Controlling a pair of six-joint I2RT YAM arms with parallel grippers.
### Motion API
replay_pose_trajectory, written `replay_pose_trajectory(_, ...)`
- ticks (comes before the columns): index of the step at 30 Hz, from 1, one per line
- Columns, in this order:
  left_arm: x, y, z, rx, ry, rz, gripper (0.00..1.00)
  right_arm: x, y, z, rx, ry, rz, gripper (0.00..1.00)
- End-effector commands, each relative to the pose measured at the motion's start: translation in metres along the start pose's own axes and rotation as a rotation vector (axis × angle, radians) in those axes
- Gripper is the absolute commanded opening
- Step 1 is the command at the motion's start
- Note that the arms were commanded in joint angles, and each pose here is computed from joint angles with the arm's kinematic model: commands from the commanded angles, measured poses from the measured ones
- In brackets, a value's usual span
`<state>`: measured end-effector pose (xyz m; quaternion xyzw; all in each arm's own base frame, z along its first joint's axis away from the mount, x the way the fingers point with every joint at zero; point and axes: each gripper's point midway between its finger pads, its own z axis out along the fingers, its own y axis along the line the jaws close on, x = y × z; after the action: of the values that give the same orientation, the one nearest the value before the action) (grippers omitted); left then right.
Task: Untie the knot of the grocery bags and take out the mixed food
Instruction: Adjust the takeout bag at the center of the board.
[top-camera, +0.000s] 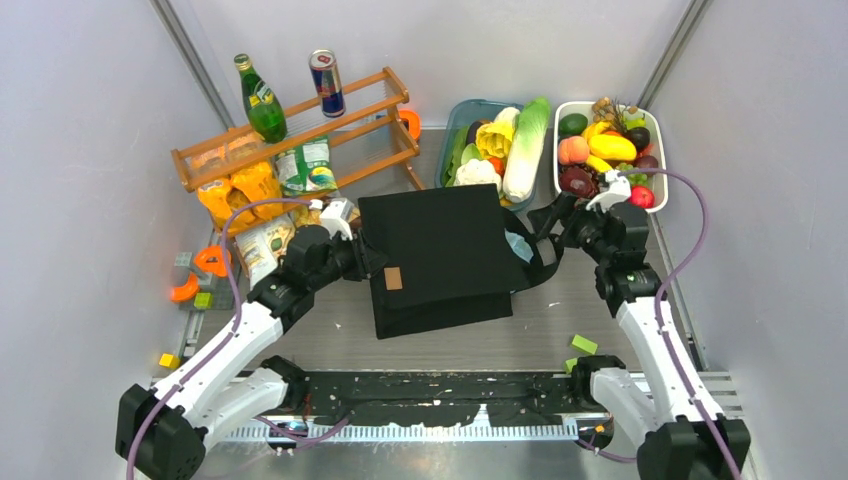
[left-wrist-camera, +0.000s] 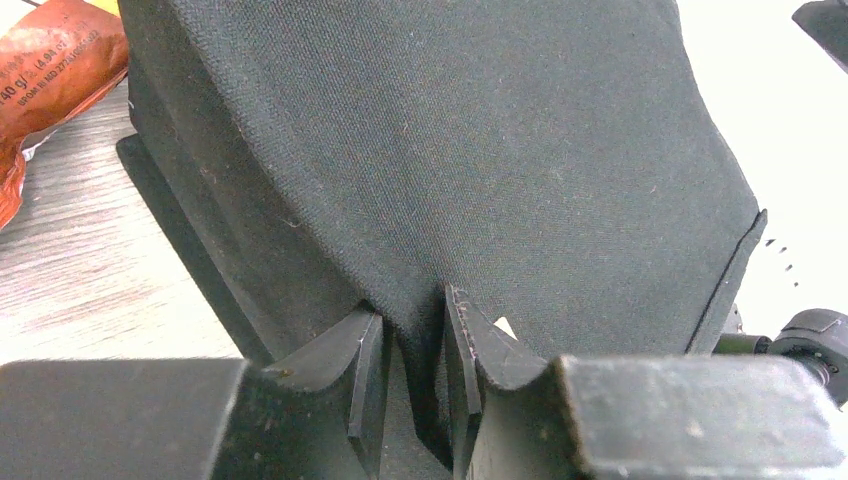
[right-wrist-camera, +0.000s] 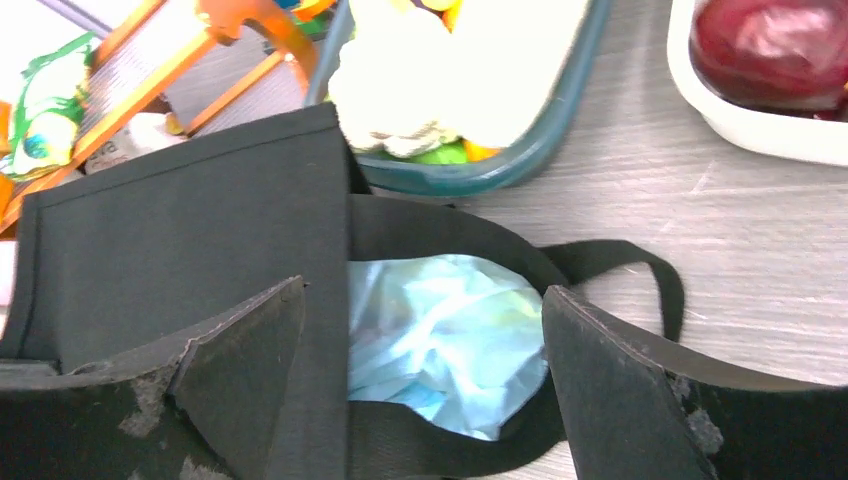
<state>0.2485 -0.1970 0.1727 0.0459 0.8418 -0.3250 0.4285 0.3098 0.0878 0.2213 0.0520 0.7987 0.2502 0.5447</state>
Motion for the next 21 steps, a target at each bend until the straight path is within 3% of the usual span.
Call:
replay_pose_trajectory(1, 0.004, 0.001, 0.001, -0.003, 0.027, 0.032, 0.26, 0.026, -0.029, 0.004, -0.005, 0.072, 0.052, 0.96)
replay_pose_trajectory(7, 0.005, 0.002, 0.001, -0.004, 0.034, 0.035, 0.26, 0.059, -0.045, 0.025, -0.148, 0.082, 0.225, 0.95)
replay_pose_trajectory(14, 0.007, 0.002, 0.006, 0.002, 0.047, 0.035, 0.26, 0.106, -0.054, 0.04, -0.192, 0.206, 0.339, 0.96)
replay_pose_trajectory(21, 0.009, -0.001, 0.009, 0.016, 0.066, 0.036, 0.26, 0.128, -0.008, 0.062, -0.364, 0.286, 0.339, 0.96)
